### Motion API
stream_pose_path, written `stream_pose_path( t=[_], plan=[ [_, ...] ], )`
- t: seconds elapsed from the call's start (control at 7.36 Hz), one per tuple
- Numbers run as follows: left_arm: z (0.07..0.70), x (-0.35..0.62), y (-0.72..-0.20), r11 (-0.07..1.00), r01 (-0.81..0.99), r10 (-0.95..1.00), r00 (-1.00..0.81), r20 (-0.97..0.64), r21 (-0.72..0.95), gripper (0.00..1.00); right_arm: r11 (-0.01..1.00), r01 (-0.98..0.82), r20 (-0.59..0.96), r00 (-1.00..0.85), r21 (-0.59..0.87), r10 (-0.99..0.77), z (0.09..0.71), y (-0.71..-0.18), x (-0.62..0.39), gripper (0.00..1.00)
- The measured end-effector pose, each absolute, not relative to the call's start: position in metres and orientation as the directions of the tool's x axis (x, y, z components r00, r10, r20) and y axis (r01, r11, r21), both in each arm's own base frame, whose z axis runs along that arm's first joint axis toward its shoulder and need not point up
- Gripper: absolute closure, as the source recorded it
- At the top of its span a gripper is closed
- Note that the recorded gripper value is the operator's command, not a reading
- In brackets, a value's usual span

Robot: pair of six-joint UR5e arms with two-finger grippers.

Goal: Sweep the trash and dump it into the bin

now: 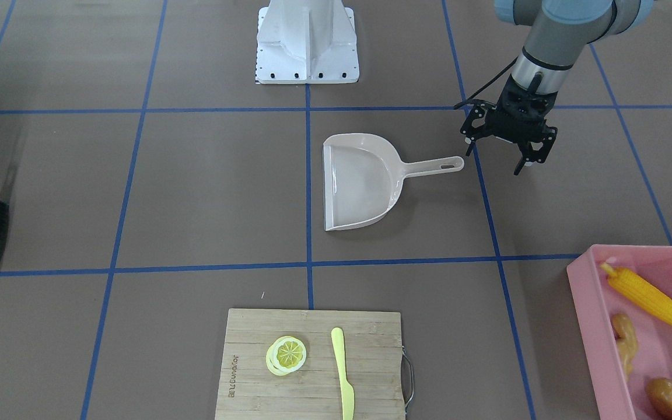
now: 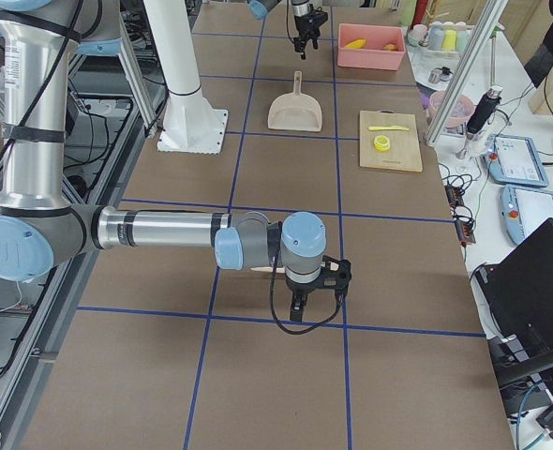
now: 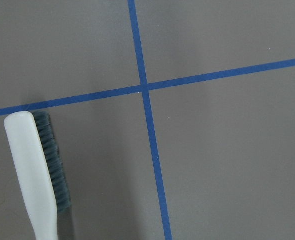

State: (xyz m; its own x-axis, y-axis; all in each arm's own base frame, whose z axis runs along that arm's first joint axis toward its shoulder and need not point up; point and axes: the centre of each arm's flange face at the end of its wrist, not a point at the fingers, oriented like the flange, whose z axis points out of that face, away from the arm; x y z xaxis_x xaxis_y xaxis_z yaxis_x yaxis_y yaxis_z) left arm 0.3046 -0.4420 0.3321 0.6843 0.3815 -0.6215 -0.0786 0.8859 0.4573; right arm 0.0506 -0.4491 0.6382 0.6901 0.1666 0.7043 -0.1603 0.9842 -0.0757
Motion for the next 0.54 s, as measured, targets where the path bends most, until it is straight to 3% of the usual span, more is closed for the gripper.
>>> stream_pose_path(
  t=[0.54],
  plan=[
    [0.393,0.226,-0.469,0.992,0.083,0.011,0.708,-0.706,0.099,0.02,0.983,-0.162,0.7,0.693,-0.082,0.173,0.642,-0.447,0.051,0.0]
  ],
)
